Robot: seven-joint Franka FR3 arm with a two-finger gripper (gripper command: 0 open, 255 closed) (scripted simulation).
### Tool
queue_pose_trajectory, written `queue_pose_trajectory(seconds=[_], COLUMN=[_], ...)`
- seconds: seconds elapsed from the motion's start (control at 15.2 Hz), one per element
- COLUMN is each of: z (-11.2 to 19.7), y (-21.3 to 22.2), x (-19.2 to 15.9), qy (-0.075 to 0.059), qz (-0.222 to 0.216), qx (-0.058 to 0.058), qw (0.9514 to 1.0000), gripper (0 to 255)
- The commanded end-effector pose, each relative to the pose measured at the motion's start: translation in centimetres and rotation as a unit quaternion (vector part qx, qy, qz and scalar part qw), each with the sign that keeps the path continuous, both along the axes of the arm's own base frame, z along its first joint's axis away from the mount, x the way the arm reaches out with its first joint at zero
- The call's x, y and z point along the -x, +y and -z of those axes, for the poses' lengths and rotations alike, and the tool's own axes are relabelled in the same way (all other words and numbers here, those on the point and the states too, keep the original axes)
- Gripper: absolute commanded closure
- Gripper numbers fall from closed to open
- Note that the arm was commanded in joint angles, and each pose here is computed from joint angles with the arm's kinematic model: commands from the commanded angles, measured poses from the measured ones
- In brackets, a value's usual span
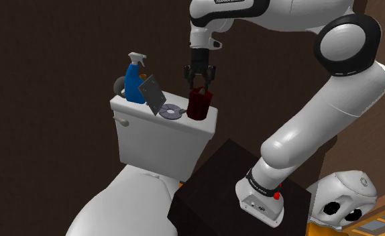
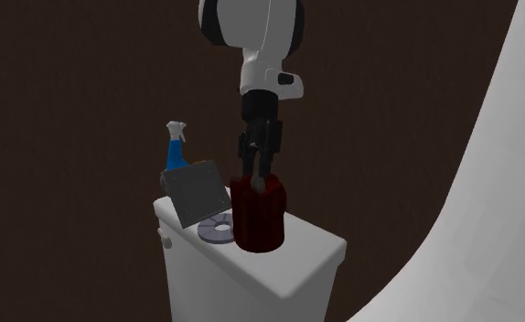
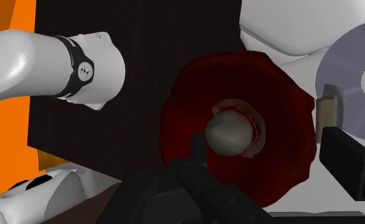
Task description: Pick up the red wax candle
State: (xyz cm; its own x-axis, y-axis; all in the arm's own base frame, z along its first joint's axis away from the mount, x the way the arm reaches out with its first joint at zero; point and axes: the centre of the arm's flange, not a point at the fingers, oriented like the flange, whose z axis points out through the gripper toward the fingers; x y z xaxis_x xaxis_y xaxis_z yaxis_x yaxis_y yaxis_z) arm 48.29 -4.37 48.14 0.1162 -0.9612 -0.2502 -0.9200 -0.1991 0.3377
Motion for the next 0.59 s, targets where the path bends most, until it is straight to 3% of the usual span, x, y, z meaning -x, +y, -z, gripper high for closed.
queue_pose_trajectory(seconds=[0.0,0.53], z=[-1.1,-4.4], y=[0.0,0.0], x=[-0.1,-0.1], qy=[0.000,0.000], qz=[0.000,0.000], qx=[0.000,0.000], qw=[1.0000,1.0000], gripper=[255,255])
